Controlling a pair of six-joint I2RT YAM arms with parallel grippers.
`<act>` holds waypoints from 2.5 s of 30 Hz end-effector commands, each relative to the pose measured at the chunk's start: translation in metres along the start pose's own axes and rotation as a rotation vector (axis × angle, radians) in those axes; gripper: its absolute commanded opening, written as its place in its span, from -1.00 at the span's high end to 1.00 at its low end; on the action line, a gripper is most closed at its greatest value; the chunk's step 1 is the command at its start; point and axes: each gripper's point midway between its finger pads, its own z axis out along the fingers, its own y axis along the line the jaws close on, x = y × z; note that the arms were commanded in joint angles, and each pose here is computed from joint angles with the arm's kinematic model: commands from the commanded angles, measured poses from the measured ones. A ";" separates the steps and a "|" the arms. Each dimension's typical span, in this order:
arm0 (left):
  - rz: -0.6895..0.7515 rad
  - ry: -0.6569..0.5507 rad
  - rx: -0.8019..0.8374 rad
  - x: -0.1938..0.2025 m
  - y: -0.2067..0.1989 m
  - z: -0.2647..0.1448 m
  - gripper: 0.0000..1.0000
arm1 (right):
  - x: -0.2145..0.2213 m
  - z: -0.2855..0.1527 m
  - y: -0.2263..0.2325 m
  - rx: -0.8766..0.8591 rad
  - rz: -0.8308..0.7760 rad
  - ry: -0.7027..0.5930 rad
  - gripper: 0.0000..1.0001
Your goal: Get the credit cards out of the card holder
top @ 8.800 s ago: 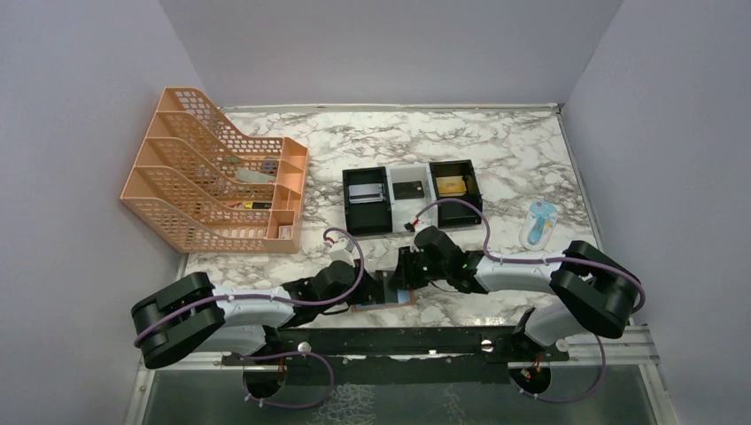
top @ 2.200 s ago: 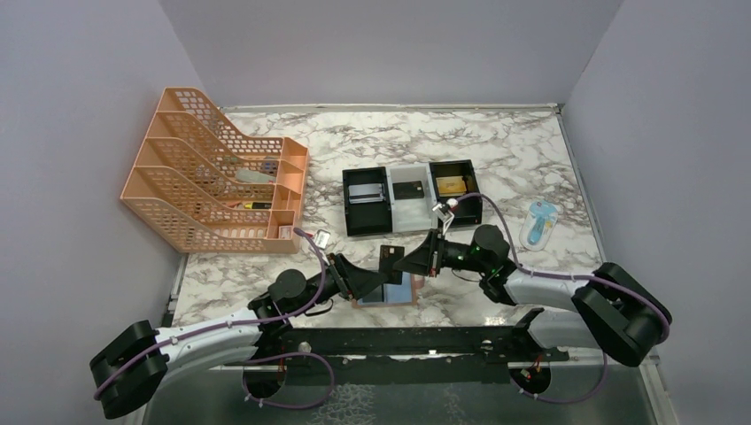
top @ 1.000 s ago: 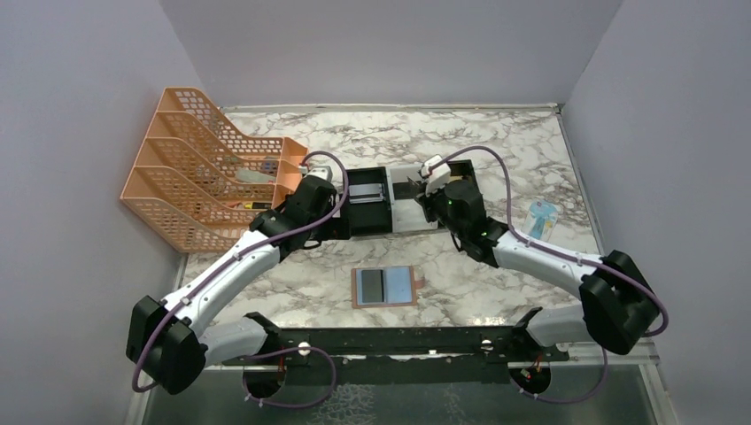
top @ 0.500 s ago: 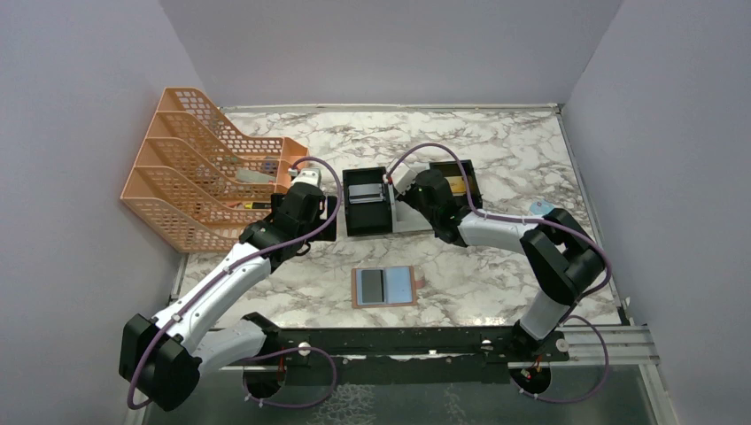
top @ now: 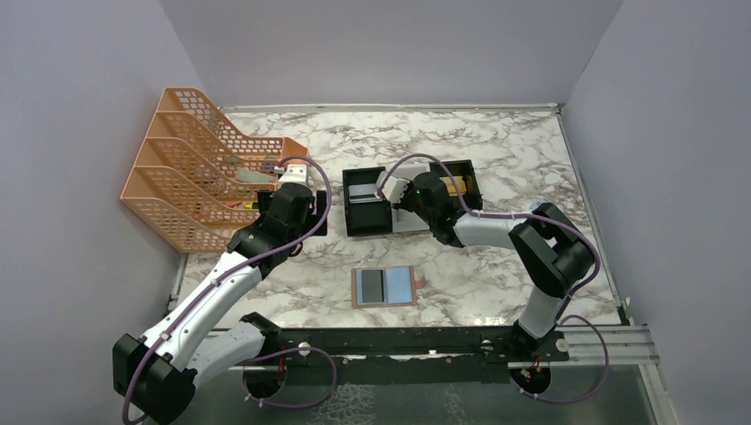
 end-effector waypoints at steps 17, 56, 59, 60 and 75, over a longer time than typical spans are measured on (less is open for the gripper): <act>0.011 -0.022 -0.014 -0.002 0.007 0.000 -0.99 | 0.009 0.020 0.001 -0.076 -0.053 0.010 0.94; 0.025 0.026 -0.017 0.007 0.008 0.006 -0.98 | 0.028 0.033 0.029 -0.238 -0.101 0.075 0.47; 0.027 0.031 -0.013 0.007 0.007 0.007 -0.99 | 0.027 0.033 0.026 -0.233 -0.096 0.072 0.46; 0.028 0.033 -0.012 0.008 0.006 0.007 -0.98 | 0.028 0.034 0.026 -0.232 -0.095 0.073 0.46; 0.028 0.043 0.015 0.009 0.001 0.007 -0.98 | 0.028 0.028 0.023 -0.211 -0.072 0.067 0.46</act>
